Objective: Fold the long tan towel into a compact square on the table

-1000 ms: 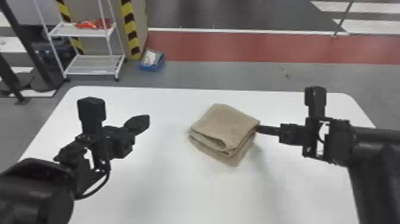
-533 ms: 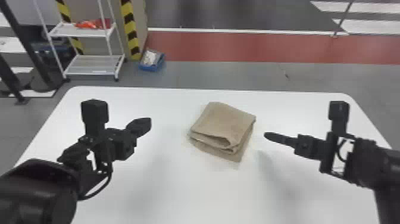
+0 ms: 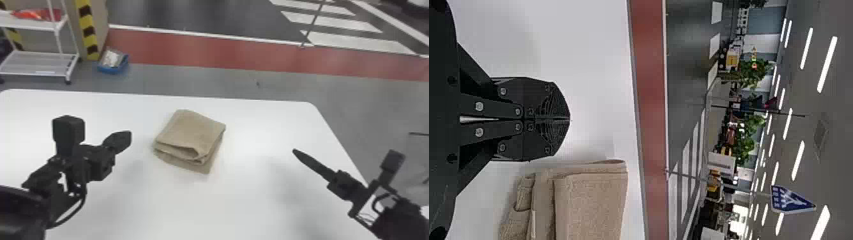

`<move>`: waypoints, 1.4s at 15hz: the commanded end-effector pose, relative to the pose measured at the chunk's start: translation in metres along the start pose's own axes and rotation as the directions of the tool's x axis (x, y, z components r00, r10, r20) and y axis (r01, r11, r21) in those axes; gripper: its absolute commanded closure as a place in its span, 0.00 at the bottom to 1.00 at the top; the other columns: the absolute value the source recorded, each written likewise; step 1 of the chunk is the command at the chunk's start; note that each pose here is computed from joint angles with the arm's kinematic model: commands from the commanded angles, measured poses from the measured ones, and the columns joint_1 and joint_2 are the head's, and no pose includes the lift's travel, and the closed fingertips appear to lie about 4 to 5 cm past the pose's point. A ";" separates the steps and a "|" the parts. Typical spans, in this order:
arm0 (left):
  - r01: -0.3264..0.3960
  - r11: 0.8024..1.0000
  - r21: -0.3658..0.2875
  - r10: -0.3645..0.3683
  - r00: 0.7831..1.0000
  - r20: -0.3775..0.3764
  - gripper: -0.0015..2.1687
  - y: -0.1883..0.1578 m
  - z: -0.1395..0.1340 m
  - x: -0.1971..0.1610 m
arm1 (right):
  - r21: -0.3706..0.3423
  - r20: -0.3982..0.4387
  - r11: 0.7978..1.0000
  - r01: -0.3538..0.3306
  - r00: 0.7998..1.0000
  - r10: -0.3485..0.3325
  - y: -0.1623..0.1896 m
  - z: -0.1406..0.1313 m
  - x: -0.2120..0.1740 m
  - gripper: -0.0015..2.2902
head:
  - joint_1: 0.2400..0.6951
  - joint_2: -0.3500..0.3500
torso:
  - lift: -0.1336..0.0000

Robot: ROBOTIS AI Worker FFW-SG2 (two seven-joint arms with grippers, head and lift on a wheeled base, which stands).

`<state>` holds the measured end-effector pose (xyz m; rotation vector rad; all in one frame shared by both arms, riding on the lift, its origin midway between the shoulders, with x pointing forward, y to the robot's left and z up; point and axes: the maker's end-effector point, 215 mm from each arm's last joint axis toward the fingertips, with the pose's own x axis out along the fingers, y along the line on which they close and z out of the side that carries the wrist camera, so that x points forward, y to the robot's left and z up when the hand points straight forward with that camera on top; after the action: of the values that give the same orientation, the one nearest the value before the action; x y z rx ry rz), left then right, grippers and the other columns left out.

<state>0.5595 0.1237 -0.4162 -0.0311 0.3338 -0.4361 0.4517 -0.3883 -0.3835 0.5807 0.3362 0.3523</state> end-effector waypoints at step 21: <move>0.172 0.985 -0.024 -0.173 0.981 -0.090 0.89 -0.105 -0.055 0.006 | -0.010 0.094 0.997 -0.071 0.993 0.071 0.042 0.015 -0.057 0.81 | 1.00 0.00 | 0.07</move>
<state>0.5179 0.0374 -0.4622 -0.0448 0.4231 -0.5892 0.3982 -0.3857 -0.3356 0.5988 0.2245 0.3947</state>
